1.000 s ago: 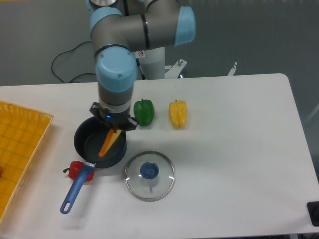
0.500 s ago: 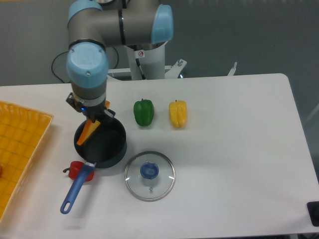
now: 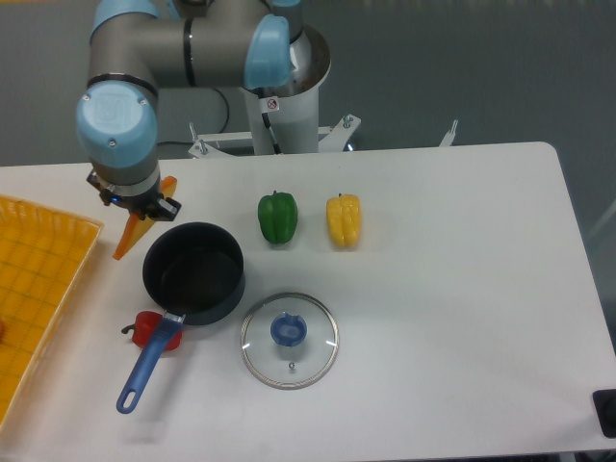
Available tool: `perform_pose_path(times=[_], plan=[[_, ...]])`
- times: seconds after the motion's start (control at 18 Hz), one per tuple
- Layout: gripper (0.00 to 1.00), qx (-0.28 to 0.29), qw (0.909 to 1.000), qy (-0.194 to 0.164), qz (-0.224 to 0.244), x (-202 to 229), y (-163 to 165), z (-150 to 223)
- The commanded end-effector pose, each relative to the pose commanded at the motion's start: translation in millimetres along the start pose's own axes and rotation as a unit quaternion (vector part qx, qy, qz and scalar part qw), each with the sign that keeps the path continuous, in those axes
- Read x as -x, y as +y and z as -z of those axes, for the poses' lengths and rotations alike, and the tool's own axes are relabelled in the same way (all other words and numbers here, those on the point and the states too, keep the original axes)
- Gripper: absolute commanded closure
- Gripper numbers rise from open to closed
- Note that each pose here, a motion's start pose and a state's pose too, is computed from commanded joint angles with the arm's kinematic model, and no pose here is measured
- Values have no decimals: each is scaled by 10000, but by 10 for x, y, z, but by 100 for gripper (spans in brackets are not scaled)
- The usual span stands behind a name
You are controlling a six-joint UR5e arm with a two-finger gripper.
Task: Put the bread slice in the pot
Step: 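Swing the held slice past the saucepan toward the yellow tray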
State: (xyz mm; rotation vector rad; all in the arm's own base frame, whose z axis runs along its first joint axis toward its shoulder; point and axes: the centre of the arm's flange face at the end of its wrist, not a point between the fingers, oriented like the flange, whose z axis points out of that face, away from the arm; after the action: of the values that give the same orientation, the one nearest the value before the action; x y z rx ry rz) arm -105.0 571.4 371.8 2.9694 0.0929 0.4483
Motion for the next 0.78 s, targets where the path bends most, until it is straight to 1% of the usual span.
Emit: perform_pose_path(times=[0.17, 0.5, 0.78], plan=[[79, 14, 10000, -11, 2, 18, -6, -49], [79, -20, 10000, -43, 23, 63, -32, -8], [79, 34, 9999, -126, 49, 188, -141, -21]])
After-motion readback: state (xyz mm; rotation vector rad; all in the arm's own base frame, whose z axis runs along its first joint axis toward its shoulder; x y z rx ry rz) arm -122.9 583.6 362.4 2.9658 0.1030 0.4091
